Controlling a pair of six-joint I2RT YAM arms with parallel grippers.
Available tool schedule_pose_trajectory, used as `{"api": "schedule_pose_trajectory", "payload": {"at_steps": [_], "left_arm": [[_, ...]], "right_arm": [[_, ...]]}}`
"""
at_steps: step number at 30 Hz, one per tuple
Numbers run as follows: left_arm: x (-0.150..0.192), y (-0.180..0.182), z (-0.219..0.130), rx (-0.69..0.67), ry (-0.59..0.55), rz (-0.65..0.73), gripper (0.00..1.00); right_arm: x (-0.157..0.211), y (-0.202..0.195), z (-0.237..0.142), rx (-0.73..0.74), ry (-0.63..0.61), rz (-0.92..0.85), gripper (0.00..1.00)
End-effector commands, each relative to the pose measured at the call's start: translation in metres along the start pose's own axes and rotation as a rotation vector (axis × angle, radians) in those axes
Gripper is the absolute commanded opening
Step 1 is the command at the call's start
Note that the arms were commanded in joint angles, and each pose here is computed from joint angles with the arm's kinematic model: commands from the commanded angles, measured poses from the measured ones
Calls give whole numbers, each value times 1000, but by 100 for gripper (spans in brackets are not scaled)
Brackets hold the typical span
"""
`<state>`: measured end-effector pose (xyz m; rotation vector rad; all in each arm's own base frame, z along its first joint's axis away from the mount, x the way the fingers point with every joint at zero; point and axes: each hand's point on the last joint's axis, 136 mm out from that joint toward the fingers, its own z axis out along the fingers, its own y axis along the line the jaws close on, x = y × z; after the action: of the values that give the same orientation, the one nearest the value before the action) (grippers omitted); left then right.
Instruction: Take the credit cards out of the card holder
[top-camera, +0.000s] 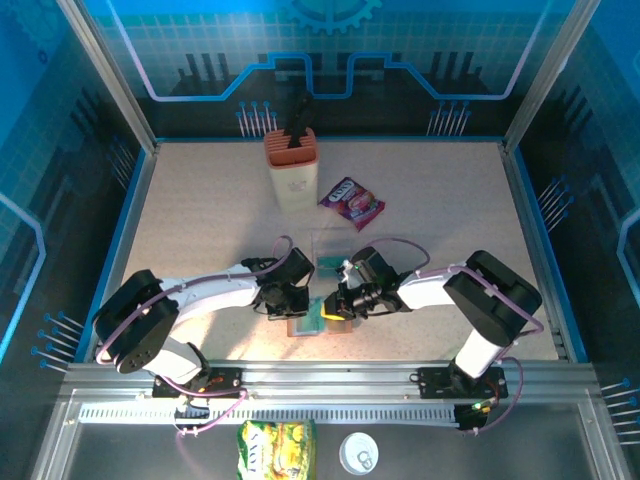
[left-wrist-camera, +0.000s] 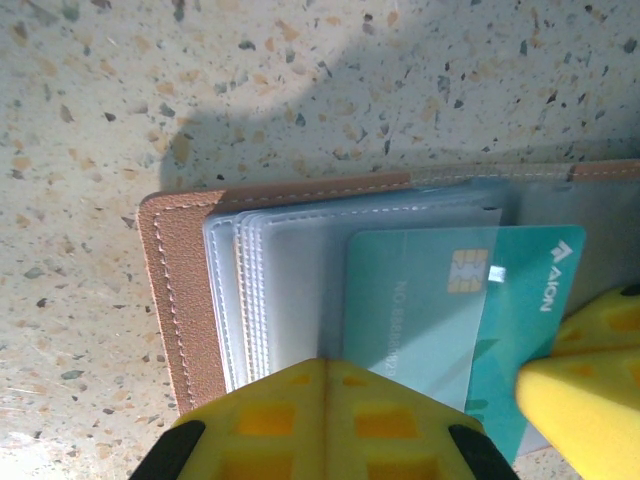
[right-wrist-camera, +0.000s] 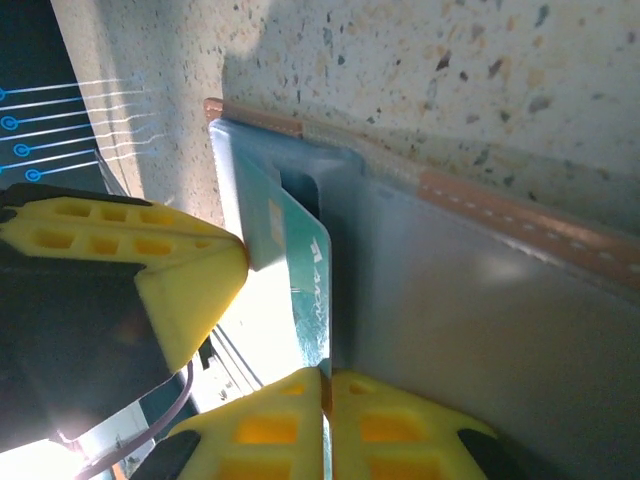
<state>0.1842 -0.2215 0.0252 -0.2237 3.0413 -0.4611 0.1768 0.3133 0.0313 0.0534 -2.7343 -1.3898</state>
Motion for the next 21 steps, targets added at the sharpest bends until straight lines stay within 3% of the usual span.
{"api": "schedule_pose_trajectory", "payload": {"at_steps": [1, 14, 21], "left_arm": [[10, 16, 1, -57, 21, -10, 0], [-5, -11, -11, 25, -25, 35, 0], [-21, -37, -31, 86, -79, 90, 0]], "right_arm": [[6, -11, -11, 45, 2, 3, 7], [9, 0, -49, 116, -41, -58, 2], [3, 18, -83, 217, -68, -195, 0]]}}
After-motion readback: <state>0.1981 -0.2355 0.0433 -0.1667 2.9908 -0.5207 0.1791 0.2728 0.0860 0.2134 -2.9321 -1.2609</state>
